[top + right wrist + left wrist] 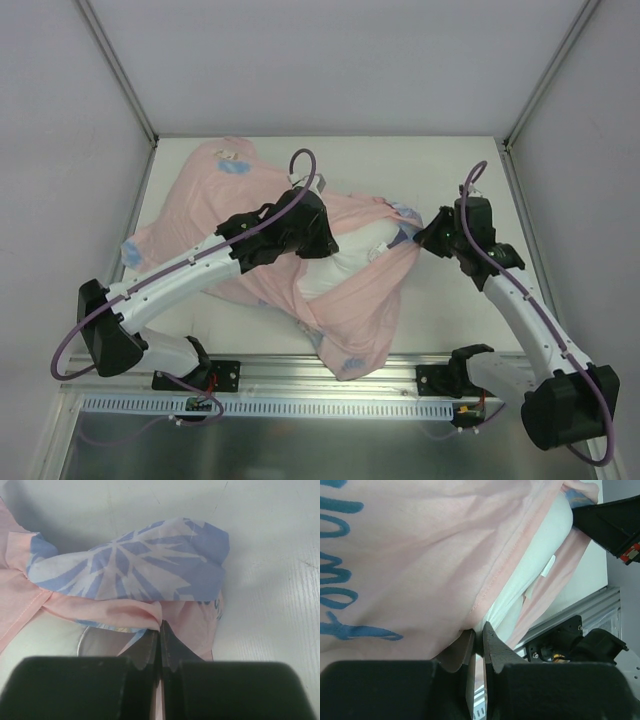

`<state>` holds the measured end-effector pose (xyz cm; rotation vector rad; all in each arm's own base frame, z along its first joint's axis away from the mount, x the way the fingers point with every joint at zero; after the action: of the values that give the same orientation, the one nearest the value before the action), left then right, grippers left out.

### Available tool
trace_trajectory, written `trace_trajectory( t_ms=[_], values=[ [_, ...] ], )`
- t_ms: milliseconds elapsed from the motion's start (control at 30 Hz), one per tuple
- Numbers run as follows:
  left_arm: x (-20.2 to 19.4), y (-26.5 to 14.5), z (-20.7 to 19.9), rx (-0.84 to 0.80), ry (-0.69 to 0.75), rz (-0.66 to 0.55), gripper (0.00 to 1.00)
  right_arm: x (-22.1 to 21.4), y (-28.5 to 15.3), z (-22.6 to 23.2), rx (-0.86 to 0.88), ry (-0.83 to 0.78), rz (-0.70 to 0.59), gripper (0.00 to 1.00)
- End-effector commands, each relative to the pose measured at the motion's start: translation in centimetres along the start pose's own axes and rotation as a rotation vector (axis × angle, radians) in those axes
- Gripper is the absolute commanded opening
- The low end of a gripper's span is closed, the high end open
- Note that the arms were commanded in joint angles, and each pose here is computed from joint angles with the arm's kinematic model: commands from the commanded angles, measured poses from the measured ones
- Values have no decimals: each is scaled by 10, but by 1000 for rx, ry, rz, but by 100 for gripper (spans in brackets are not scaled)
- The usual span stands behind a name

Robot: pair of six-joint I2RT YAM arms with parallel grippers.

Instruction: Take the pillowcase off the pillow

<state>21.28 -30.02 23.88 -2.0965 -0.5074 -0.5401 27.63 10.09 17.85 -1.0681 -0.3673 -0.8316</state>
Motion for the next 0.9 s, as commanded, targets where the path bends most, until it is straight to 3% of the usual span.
trace_trajectory(
  t_ms=[0,200,433,633,800,867],
  values=[
    [-9,-33,21,40,75,59,0,63,-6,-27,-160,-21,-213,1],
    [-18,-33,25,32,87,89,0,91,10,-18,-134,3,-180,1],
    [-29,-25,32,40,85,121,0,84,52,-11,-92,18,-32,1],
    [-5,-19,17,43,67,62,0,18,67,-25,-68,52,67,1],
    [40,0,4,61,-19,-1,0,-64,58,-53,-90,66,198,1],
    [55,11,-3,73,-38,-27,0,-69,43,-50,-67,56,197,12]
  ],
)
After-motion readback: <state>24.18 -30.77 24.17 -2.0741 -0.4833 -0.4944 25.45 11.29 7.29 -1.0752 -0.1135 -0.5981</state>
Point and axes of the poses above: each gripper's point midway between its finger pads, its own y axis out along the fingers, its own z axis along the line the jaws close on, x = y × z, the point moved 2 cm from there along -y, back along the fingers, and after that the axes turned 3 degrees about -y, right-handed, at the moved point
